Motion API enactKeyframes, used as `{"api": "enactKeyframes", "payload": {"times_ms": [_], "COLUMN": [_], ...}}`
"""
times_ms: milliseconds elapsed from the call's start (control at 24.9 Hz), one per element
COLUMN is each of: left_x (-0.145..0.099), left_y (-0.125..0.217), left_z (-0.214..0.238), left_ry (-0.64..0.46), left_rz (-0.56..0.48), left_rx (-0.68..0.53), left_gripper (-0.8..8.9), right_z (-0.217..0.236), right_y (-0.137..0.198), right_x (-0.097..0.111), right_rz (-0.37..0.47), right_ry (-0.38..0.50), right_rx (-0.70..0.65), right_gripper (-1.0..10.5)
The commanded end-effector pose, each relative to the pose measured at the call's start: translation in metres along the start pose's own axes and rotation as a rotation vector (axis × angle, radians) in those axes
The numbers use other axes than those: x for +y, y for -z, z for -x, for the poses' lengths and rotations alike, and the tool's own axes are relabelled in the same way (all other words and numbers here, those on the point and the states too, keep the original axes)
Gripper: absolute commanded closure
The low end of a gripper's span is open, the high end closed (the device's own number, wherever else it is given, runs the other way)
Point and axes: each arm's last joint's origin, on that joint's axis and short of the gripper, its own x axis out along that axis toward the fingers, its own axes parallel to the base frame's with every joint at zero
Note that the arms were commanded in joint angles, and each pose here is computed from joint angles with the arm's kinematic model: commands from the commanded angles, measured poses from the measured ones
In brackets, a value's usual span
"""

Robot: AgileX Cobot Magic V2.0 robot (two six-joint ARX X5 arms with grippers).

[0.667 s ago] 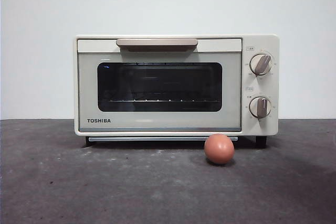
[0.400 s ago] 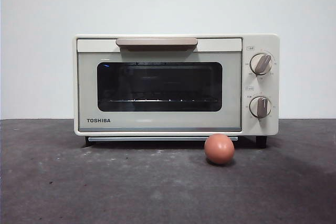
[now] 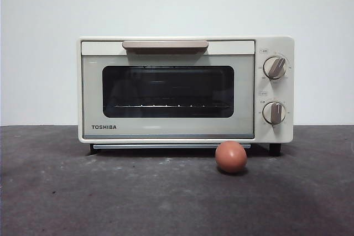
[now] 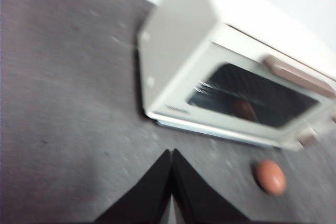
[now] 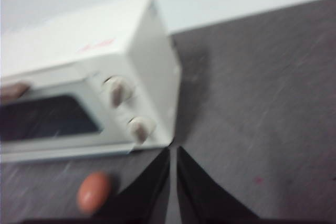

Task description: Eggoven

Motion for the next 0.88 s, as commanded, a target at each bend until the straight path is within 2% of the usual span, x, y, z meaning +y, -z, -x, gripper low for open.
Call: {"api": "enactKeyframes", "payload": {"times_ms": [40, 281, 442, 683, 883], "left_x": [-0.011, -0.028, -0.035, -0.038, -0.039], "left_y": [-0.019, -0.042, -0.047, -0.041, -0.040], "left_z": [0.003, 0.003, 0.003, 0.002, 0.002], "left_ry": [0.048, 0.167, 0.194, 0.230, 0.240], "left_rz": [-0.100, -0.159, -0.198, -0.220, -0.228], "left_rx": [0.062, 0.244, 0.334, 0.419, 0.430], "left_gripper": [8.06, 8.06, 8.06, 8.06, 8.06], "right_z": [0.004, 0.006, 0.007, 0.006, 0.006], "right_y": [-0.018, -0.039, -0.043, -0.038, -0.037], "right_x": [0.008, 0.021, 0.027, 0.033, 0.035], "right_rz": [0.068, 0.109, 0.139, 0.165, 0.186], "right_ry": [-0.054, -0.216, -0.284, -0.349, -0.379], "right_rx": [0.088, 0.317, 0.422, 0.501, 0.505], "right_gripper": [9.4, 9.4, 9.4, 9.4, 9.2]}}
